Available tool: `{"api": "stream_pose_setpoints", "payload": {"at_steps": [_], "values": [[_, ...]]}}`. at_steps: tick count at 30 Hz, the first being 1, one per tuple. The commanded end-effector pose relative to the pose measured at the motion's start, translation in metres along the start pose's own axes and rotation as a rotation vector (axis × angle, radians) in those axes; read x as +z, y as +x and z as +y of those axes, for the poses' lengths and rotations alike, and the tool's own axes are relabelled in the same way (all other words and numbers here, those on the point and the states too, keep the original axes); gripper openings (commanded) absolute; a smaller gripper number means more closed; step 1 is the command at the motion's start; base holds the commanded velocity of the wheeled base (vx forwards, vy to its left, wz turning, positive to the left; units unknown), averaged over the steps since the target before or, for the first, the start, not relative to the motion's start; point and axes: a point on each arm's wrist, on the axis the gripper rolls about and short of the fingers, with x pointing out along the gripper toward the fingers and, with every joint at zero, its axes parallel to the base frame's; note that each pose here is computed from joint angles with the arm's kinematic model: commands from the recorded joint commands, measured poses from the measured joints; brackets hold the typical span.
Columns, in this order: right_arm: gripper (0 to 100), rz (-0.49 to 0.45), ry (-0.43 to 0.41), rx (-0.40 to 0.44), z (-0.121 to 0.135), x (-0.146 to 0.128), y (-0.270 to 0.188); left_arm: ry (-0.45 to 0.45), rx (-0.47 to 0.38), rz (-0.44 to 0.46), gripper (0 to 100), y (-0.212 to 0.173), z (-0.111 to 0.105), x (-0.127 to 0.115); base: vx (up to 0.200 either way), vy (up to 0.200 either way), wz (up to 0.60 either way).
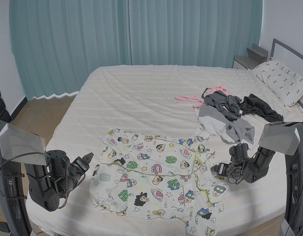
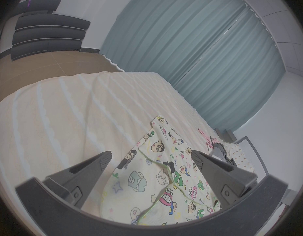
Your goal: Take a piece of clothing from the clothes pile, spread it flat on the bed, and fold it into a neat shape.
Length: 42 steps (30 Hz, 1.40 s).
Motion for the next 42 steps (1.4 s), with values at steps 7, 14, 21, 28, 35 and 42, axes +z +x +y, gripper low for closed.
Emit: {"api": "stream_pose_setpoints", "payload": {"at_steps": [7,14,21,28,35,42], "values": [[0,0.012,-0.010,0.020,0.001,0.000,-0.002,0.001,-0.003,-0.001,100,0.002,0.001,-0.003,0.000,0.000,0.00],[0,0.000,-0.004,0.027,0.002,0.004,-0.010,0.002,-0.002,0.000,100,0.001,0.001,-0.003,0.000,0.000,0.00],[0,-0.026,0.001,0.025,0.002,0.012,-0.027,0.002,0.003,0.002,100,0.000,0.001,-0.003,0.000,0.000,0.00],[0,-0.031,0.025,-0.008,-0.012,0.016,-0.030,0.002,0.003,0.002,100,0.000,0.001,-0.003,0.000,0.000,0.00],[0,-0.052,0.056,-0.035,-0.026,0.025,-0.031,0.003,0.005,0.004,100,0.000,0.002,-0.003,0.000,0.000,0.00],[0,-0.070,0.060,-0.091,-0.043,0.030,-0.033,0.006,0.007,0.012,100,-0.002,0.002,-0.005,0.000,0.000,0.00]]}}
